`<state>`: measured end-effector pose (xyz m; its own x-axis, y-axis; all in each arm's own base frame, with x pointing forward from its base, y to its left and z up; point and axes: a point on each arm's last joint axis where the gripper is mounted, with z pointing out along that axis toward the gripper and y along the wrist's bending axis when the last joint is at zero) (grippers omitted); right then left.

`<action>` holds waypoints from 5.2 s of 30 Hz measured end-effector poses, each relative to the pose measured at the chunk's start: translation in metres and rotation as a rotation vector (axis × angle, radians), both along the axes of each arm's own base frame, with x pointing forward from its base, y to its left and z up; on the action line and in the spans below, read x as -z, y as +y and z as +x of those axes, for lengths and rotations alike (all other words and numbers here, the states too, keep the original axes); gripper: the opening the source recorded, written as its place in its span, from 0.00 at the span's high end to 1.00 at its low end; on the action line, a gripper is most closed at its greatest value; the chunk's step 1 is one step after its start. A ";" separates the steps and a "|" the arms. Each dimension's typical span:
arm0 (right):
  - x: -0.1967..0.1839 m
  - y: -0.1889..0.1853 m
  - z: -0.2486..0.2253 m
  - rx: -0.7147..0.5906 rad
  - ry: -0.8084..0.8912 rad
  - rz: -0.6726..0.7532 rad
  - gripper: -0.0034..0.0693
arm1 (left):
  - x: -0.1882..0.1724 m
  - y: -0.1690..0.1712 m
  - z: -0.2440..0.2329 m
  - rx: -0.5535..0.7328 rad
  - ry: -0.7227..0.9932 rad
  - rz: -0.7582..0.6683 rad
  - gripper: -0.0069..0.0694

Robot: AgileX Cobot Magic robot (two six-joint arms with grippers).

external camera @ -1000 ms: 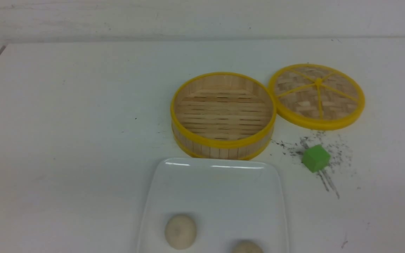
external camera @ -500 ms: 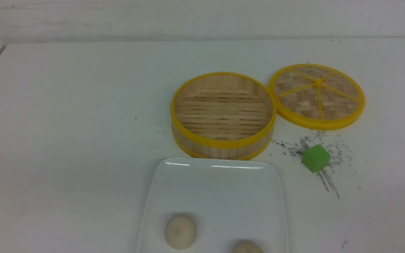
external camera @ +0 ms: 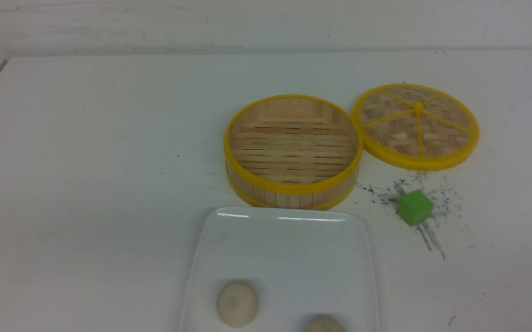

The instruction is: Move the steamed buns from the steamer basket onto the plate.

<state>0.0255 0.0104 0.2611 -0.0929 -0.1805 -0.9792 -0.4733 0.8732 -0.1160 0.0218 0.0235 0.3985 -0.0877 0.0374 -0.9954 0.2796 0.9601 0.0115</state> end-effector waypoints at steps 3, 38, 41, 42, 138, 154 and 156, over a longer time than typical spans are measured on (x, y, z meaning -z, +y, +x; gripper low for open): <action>0.023 0.003 0.006 0.000 0.063 -0.036 0.40 | 0.000 0.000 0.000 0.000 0.000 0.000 0.46; 0.089 0.014 0.019 -0.025 0.165 -0.035 0.59 | -0.003 -0.002 -0.001 0.026 -0.026 -0.024 0.47; 0.089 0.014 0.019 -0.022 0.156 -0.051 0.63 | -0.003 -0.003 -0.001 0.031 -0.022 -0.029 0.47; 0.089 0.014 0.019 -0.022 0.155 -0.053 0.64 | -0.003 -0.003 -0.001 0.033 -0.021 -0.031 0.47; 0.089 -0.001 0.025 0.376 0.181 0.053 0.62 | -0.003 0.005 0.002 -0.052 -0.047 0.049 0.51; 0.089 -0.002 0.025 0.380 0.181 0.054 0.62 | 0.124 -0.023 0.051 -0.245 0.094 -0.007 0.60; 0.089 -0.002 0.025 0.380 0.181 0.054 0.62 | 0.147 -0.021 0.054 -0.289 0.114 -0.004 0.61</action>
